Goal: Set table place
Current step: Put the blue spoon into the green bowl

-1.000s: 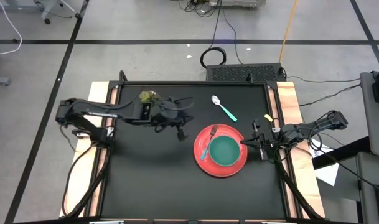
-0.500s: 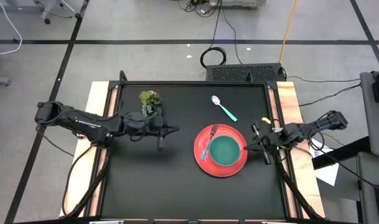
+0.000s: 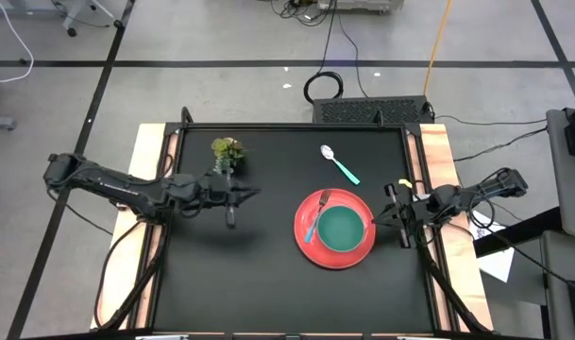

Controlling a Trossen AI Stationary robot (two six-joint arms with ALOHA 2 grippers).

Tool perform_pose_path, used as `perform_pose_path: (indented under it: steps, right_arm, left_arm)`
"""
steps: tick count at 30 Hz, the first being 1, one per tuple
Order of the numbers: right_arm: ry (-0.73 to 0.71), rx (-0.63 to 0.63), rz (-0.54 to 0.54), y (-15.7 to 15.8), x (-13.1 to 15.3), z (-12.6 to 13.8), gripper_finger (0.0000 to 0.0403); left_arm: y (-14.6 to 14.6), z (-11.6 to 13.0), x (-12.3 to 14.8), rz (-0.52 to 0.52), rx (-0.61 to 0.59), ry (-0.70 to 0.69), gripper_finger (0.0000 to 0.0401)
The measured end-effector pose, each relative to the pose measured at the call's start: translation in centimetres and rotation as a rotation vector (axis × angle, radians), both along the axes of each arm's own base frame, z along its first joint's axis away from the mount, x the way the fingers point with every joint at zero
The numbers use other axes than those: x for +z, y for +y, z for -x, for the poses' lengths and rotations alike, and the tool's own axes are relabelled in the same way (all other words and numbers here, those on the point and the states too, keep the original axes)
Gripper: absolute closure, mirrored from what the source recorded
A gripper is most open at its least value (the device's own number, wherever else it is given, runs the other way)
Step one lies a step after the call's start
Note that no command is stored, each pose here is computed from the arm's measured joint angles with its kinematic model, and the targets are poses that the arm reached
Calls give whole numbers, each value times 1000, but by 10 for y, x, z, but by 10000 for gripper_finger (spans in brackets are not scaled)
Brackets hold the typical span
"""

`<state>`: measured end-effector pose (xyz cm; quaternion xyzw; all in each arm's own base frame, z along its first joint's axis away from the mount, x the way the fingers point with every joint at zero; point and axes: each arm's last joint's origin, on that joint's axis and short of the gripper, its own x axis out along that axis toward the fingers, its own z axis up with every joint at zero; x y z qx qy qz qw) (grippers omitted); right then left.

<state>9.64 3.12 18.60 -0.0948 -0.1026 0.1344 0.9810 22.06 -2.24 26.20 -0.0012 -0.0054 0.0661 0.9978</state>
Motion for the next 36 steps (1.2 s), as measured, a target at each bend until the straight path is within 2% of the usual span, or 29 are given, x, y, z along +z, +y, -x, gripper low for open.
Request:
perform_pose_path:
  steps: [2,5,7,10,14,18,22,26,28,31,36]
  right_arm:
    - [-10,2,-18,0,1,0,403]
    - [-18,11,-66,0,3,1,403]
    - [-17,18,-101,0,4,1,403]
    - [-7,26,-141,0,4,1,403]
    - [-42,-4,-181,-2,8,1,403]
    - [-66,-93,-193,-6,10,1,403]
    - [-71,-153,-208,-12,11,0,403]
    - [-60,-210,-173,-17,10,-2,403]
    - [-45,-233,-151,-19,8,-2,403]
    - [3,-253,-130,-20,3,-4,403]
    - [39,-265,-92,-21,-1,-4,403]
  left_arm:
    - [-3,6,6,-3,79,-30,401]
    - [-12,18,9,-93,152,-38,401]
    - [-17,30,10,-131,171,-51,401]
    - [-21,50,12,-128,151,-134,401]
    - [-15,75,-4,-187,161,-198,401]
    - [0,97,-28,-163,233,-242,401]
    - [6,109,-46,-171,108,-299,401]
    - [5,110,-54,-265,-95,-251,401]
    - [4,109,-57,-275,-170,-211,401]
    - [6,108,-56,-247,-167,-198,401]
    - [12,108,-56,-256,-50,-184,397]
